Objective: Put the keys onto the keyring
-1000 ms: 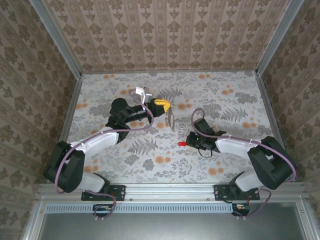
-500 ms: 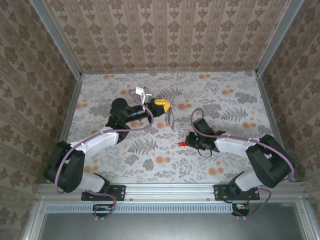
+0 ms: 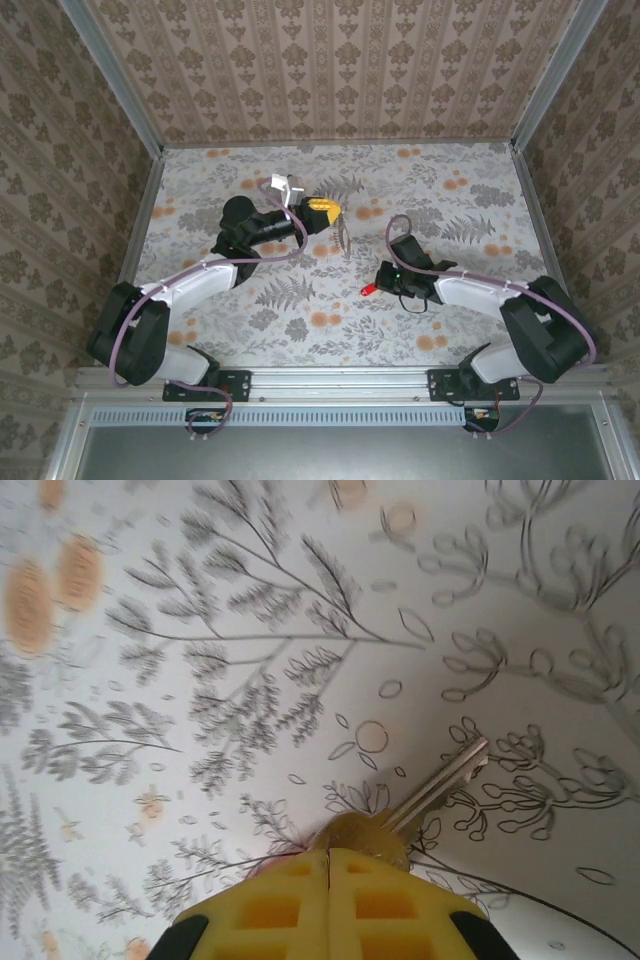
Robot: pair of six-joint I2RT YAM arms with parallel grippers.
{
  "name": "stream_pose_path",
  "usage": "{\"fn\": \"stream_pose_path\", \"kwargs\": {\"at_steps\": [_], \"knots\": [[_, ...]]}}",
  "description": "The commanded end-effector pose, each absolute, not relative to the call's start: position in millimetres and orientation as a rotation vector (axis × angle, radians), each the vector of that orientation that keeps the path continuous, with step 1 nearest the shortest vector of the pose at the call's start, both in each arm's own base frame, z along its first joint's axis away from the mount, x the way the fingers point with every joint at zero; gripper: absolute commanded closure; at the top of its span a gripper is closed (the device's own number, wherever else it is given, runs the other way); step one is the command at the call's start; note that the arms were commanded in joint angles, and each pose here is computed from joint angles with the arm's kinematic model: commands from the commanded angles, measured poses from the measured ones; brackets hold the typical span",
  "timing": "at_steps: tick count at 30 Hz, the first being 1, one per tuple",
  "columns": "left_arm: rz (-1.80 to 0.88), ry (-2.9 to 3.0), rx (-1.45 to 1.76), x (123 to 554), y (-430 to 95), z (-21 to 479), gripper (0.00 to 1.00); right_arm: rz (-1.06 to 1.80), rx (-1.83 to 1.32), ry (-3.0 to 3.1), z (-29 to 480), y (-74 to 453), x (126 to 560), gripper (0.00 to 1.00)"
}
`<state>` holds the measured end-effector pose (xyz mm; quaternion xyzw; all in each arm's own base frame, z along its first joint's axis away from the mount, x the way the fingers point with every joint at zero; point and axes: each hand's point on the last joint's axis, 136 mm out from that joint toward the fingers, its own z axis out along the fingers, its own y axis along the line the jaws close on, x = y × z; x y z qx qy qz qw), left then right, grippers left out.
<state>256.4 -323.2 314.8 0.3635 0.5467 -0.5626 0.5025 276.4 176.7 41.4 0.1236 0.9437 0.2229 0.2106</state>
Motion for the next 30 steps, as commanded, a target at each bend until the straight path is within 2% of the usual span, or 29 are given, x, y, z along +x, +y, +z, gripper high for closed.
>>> {"fn": "stream_pose_path", "kwargs": {"at_steps": [1,8,16,30], "knots": [[-1.353,1.25,0.913,247,-319,332,1.0,0.698,0.212,2.493,86,179,291,1.0],[-1.246,1.317,1.005,243,-327,323,1.0,0.991,0.01,2.147,165,184,314,1.0],[-1.122,1.317,1.109,236,-337,319,1.0,1.145,-0.206,1.871,227,191,313,1.0],[-1.097,1.249,1.153,235,-350,321,1.0,1.103,-0.268,1.659,283,177,287,1.0]]}}
